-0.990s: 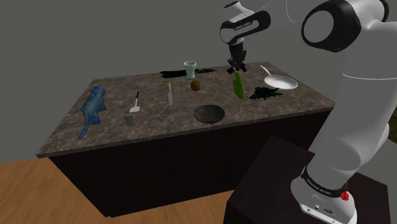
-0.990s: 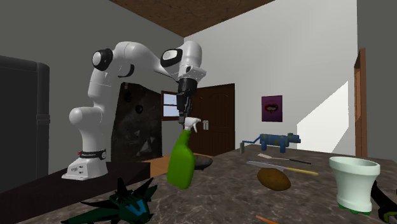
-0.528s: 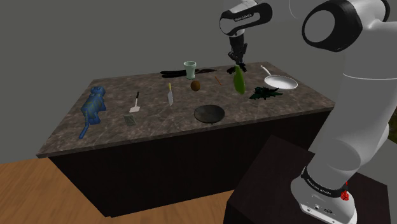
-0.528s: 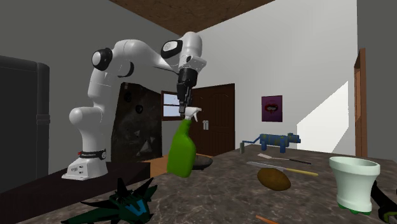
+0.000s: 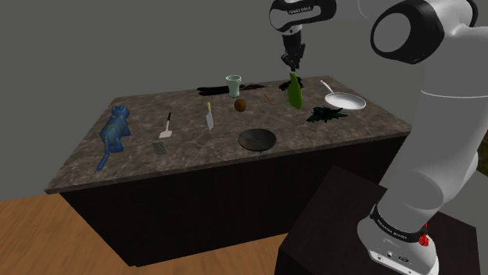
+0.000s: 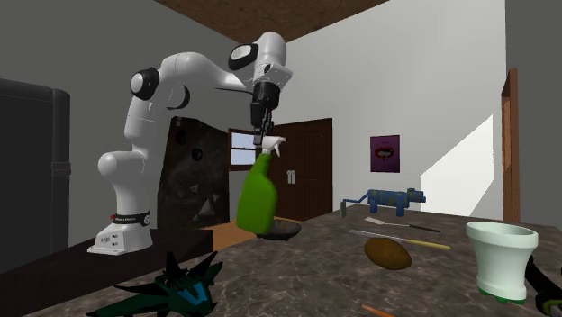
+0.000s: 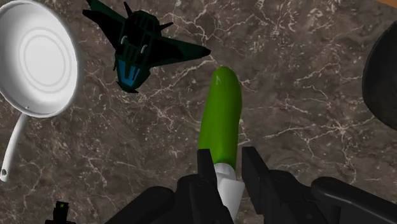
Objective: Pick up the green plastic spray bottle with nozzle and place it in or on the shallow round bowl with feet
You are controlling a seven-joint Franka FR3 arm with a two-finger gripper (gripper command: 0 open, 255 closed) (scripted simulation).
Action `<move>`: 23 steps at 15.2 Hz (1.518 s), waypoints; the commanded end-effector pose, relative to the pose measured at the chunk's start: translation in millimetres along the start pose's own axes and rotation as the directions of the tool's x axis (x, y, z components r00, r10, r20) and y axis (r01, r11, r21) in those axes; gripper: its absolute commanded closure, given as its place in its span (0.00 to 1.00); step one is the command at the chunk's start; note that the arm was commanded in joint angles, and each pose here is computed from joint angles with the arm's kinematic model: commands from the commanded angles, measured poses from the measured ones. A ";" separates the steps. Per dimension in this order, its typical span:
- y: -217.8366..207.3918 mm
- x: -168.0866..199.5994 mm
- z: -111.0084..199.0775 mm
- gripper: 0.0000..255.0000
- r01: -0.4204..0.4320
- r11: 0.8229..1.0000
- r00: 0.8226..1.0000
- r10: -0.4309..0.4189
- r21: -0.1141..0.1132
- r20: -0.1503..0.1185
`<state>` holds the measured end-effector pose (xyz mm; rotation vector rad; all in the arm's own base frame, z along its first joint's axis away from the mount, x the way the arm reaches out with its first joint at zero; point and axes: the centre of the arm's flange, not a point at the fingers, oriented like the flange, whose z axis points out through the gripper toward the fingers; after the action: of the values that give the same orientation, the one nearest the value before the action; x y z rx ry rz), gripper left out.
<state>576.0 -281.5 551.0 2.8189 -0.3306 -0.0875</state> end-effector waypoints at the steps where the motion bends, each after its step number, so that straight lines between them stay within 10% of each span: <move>1: 3.8 -1.4 -11.2 1.00 0.000 1.000 1.000 0.000 0.000 0.000; 23: -200.9 -58.5 -191.9 1.00 0.000 1.000 1.000 0.000 0.000 0.000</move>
<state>580.5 -35.4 666.7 2.8188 -0.3284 -0.0873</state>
